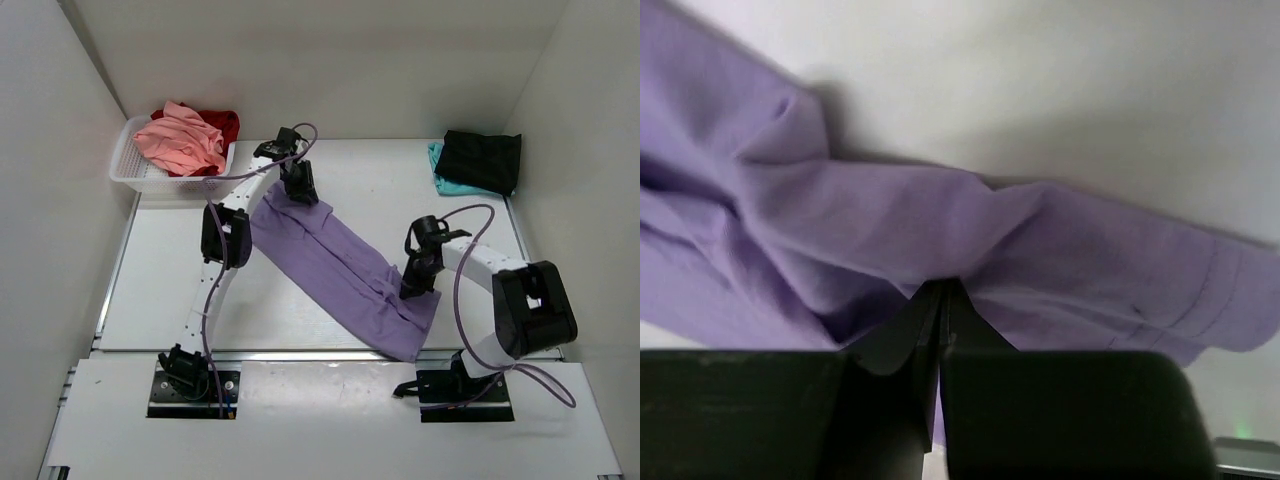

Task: Fold and stack the t-shirts
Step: Rotate the tshirt 90 degrees

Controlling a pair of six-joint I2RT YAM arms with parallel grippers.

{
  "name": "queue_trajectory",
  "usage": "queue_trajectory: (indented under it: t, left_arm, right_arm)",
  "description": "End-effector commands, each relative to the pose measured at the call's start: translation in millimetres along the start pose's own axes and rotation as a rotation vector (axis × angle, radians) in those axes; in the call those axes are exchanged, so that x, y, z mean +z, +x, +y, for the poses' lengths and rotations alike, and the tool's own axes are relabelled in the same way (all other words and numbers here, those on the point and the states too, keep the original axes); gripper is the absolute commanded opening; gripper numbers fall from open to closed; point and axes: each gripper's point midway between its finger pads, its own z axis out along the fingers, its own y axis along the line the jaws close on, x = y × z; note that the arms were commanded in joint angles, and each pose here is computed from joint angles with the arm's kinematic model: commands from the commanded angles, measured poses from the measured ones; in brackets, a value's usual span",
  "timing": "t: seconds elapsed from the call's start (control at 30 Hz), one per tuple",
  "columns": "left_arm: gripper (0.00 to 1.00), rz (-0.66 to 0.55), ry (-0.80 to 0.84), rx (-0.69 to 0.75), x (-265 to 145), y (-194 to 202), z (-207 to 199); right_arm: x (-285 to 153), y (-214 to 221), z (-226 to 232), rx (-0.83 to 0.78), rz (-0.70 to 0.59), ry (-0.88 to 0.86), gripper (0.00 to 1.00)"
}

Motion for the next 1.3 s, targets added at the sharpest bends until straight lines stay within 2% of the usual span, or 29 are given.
queue_trajectory:
  t: [0.0,0.03,0.17,0.3,0.37,0.43,0.53,0.6,0.67,0.7,0.77,0.8,0.87,0.97,1.1,1.2,1.27]
  left_arm:
    - [0.41,0.1,0.089,-0.031,16.3,29.6,-8.7]
    - [0.42,0.105,0.1,-0.034,23.6,31.3,-10.9]
    - [0.41,0.076,0.223,-0.057,35.5,13.4,-32.0]
    - [0.4,0.032,0.265,-0.071,38.7,3.5,-37.7]
    - [0.39,-0.013,0.319,-0.086,30.2,-12.5,-47.5]
    - [0.39,-0.062,0.362,-0.086,14.7,-32.7,-56.0]
    - [0.4,-0.17,0.437,-0.042,-27.5,-64.9,-84.2]
    - [0.43,-0.227,0.452,-0.011,-58.4,-77.2,-96.7]
    - [0.42,-0.294,0.439,0.033,-104.0,-85.9,-107.8]
    - [0.42,-0.269,0.412,0.027,-100.0,-77.2,-99.4]
    - [0.43,-0.278,0.394,0.025,-132.8,-69.4,-95.9]
    - [0.43,-0.233,0.35,0.001,-118.9,-53.1,-79.6]
    - [0.44,-0.235,0.301,-0.012,-133.2,-38.7,-64.2]
    - [0.44,-0.149,0.187,-0.057,-111.8,0.8,-23.2]
    - [0.46,-0.024,0.072,-0.061,-72.2,35.7,9.1]
    - [0.46,0.034,0.018,-0.067,-42.8,46.3,22.0]
    - [0.46,0.035,0.017,-0.065,-32.3,37.8,17.1]
  right_arm:
    - [-1.2,22.5,17.1,0.108,-0.019,-0.054,0.0]
    - [1.3,32.9,19.4,0.146,0.005,-0.073,0.01]
    - [8.5,69.9,47.2,0.092,0.039,-0.144,0.0]
    - [17.4,116.4,73.4,-0.036,0.168,-0.193,0.0]
    - [15.8,124.6,91.1,-0.112,0.188,-0.222,0.0]
    - [16.6,133.1,100.8,-0.185,0.206,-0.212,0.0]
    - [6.7,121.2,122.1,-0.252,0.139,-0.238,0.0]
    - [-0.6,110.1,130.0,-0.307,0.059,-0.237,0.0]
    - [-16.5,93.1,147.1,-0.379,-0.043,-0.255,0.0]
    - [-23.3,88.2,153.6,-0.397,-0.071,-0.264,0.01]
    - [-31.4,72.9,159.5,-0.453,-0.132,-0.277,0.0]
    - [-34.0,67.6,162.4,-0.463,-0.148,-0.284,0.0]
    - [-27.4,53.3,151.3,-0.491,-0.153,-0.251,0.0]
    - [-17.2,36.3,138.6,-0.54,-0.173,-0.225,0.0]
    - [-2.8,26.9,114.8,-0.558,-0.162,-0.159,0.0]
    - [-5.6,24.0,104.0,-0.539,-0.171,-0.152,0.0]
    - [-6.4,28.9,97.3,-0.54,-0.168,-0.159,0.0]
